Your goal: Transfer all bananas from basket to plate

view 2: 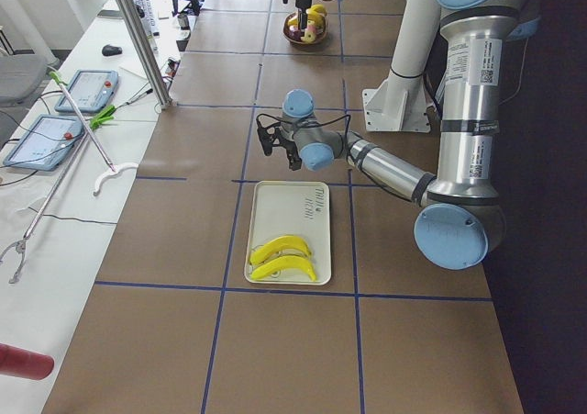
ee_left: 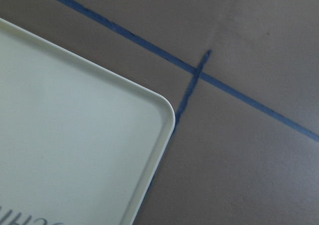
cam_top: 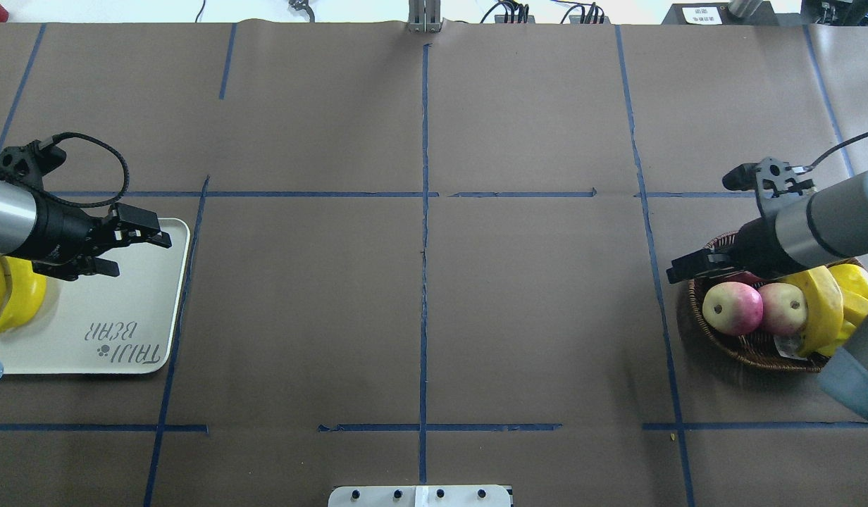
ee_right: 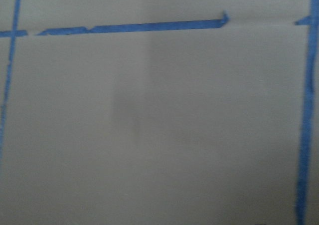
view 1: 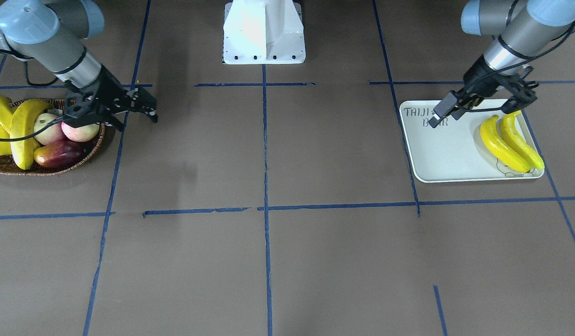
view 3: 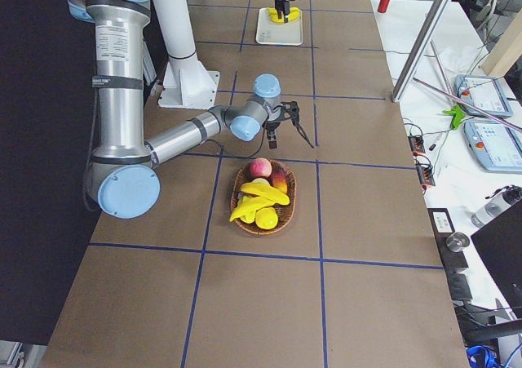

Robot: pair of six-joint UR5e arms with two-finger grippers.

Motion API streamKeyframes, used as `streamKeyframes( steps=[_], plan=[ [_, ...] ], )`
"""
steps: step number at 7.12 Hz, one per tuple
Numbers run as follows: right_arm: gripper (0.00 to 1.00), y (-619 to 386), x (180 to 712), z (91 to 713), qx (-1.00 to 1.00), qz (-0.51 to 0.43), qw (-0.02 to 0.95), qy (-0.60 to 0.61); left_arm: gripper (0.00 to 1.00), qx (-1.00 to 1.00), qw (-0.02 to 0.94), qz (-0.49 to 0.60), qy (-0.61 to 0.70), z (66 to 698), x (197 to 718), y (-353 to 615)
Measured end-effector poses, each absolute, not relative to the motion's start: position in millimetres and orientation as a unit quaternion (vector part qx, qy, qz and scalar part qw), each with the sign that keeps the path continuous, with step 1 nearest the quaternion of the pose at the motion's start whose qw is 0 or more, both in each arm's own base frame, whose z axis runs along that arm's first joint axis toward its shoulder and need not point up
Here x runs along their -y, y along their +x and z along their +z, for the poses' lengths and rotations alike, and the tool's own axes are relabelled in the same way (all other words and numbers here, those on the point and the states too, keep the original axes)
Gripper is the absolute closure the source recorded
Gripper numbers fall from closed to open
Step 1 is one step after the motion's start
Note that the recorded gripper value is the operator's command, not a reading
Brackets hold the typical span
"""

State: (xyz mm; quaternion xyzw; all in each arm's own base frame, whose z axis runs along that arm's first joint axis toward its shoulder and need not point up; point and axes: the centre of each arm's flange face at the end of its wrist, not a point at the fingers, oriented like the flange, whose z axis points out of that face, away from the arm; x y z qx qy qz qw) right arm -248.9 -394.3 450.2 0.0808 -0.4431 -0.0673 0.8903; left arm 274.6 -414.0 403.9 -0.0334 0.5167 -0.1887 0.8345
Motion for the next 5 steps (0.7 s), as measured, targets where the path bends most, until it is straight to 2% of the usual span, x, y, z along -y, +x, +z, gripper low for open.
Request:
streamKeyframes(
  steps=[2,5],
  plan=[
    [0.0,-197.1,382.0,494.3,0.402,-0.102,0.905,0.091,0.0,-0.521,0.834,-0.18,-0.035,397.1,412.0,284.5],
    [0.0,-175.5,374.5,488.7,0.35,-0.102,0.926,0.096,0.0,-0.521,0.834,-0.179,-0.037,396.7,412.4,287.9]
  ],
)
